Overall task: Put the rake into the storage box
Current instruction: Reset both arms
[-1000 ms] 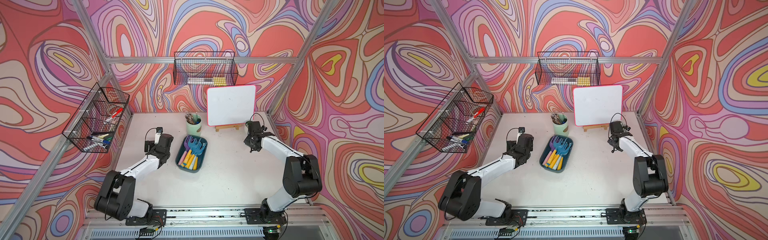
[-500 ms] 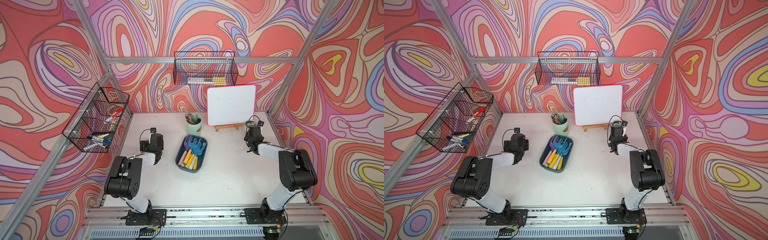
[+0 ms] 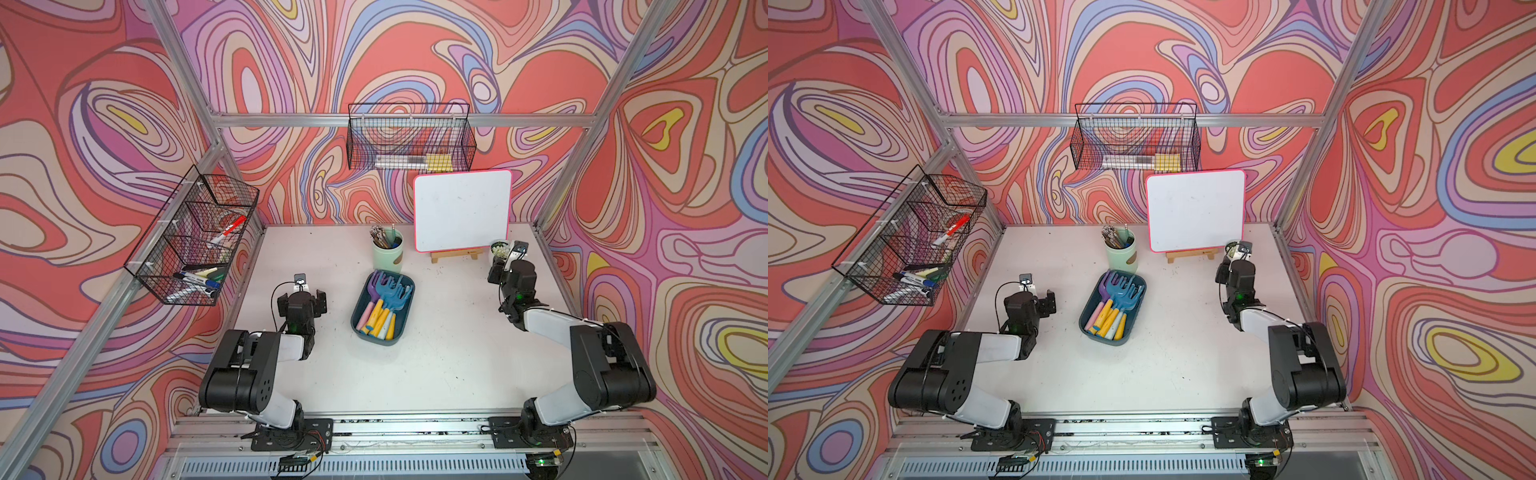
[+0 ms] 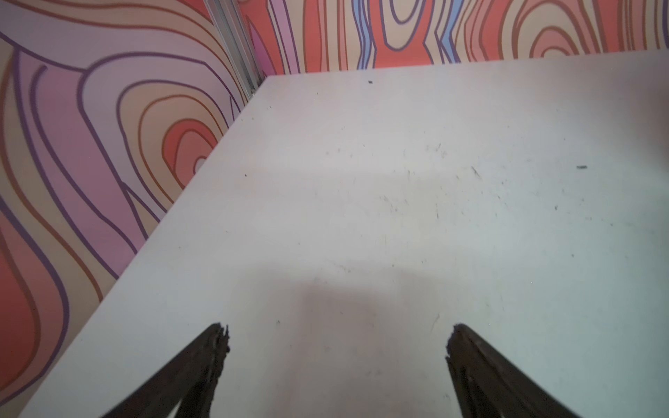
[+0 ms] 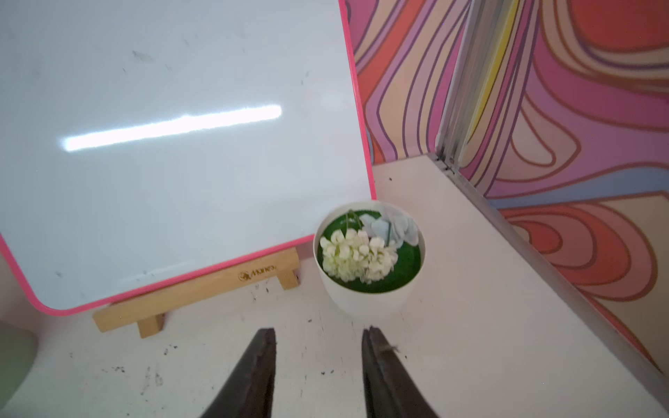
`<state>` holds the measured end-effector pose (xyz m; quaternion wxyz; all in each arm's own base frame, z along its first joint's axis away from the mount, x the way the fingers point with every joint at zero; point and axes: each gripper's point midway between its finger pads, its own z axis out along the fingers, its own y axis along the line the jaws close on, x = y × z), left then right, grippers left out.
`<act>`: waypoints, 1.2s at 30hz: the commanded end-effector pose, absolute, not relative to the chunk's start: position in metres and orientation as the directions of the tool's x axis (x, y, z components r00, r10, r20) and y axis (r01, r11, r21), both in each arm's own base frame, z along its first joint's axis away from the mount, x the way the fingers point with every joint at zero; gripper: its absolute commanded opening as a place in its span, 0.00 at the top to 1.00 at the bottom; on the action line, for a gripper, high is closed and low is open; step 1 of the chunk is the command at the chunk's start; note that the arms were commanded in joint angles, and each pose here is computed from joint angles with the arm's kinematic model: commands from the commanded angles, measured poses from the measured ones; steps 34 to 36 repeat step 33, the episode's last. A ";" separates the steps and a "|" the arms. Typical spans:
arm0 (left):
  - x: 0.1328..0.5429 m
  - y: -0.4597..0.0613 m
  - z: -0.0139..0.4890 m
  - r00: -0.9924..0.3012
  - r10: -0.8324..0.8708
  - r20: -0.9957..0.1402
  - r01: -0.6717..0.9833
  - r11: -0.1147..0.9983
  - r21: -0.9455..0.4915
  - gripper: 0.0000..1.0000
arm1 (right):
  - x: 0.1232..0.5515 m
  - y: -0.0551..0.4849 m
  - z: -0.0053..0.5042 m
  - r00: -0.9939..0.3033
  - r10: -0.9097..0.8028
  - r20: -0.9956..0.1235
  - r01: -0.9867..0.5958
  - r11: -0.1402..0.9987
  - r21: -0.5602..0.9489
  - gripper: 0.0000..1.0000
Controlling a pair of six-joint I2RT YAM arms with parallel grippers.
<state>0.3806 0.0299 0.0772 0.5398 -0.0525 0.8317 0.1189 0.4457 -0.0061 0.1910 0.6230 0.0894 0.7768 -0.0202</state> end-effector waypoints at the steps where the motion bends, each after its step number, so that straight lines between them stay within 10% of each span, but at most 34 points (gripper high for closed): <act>1: 0.389 0.026 0.092 -0.349 0.023 -0.937 -0.196 0.976 0.097 0.01 | 0.426 -0.008 0.149 -0.323 0.038 -0.946 0.150 0.989 -0.011 0.59; 9: 0.388 0.025 0.090 -0.357 0.023 -0.934 -0.196 0.976 0.098 0.01 | 0.426 -0.019 0.105 -0.280 0.027 -0.960 0.181 0.983 -0.025 0.56; 10: 0.388 0.026 0.091 -0.358 0.022 -0.934 -0.195 0.976 0.098 0.01 | 0.423 -0.016 0.100 -0.262 0.021 -0.965 0.163 0.986 -0.023 0.45; 11: 0.389 0.025 0.093 -0.340 0.030 -0.940 -0.195 0.976 0.101 0.01 | 0.424 -0.012 0.102 -0.234 -0.005 -0.972 0.134 0.990 -0.038 0.03; 36: 0.389 0.025 0.089 -0.354 0.005 -0.935 -0.165 0.984 0.068 0.01 | 0.426 -0.007 0.098 -0.264 0.001 -0.965 0.097 0.995 -0.026 0.02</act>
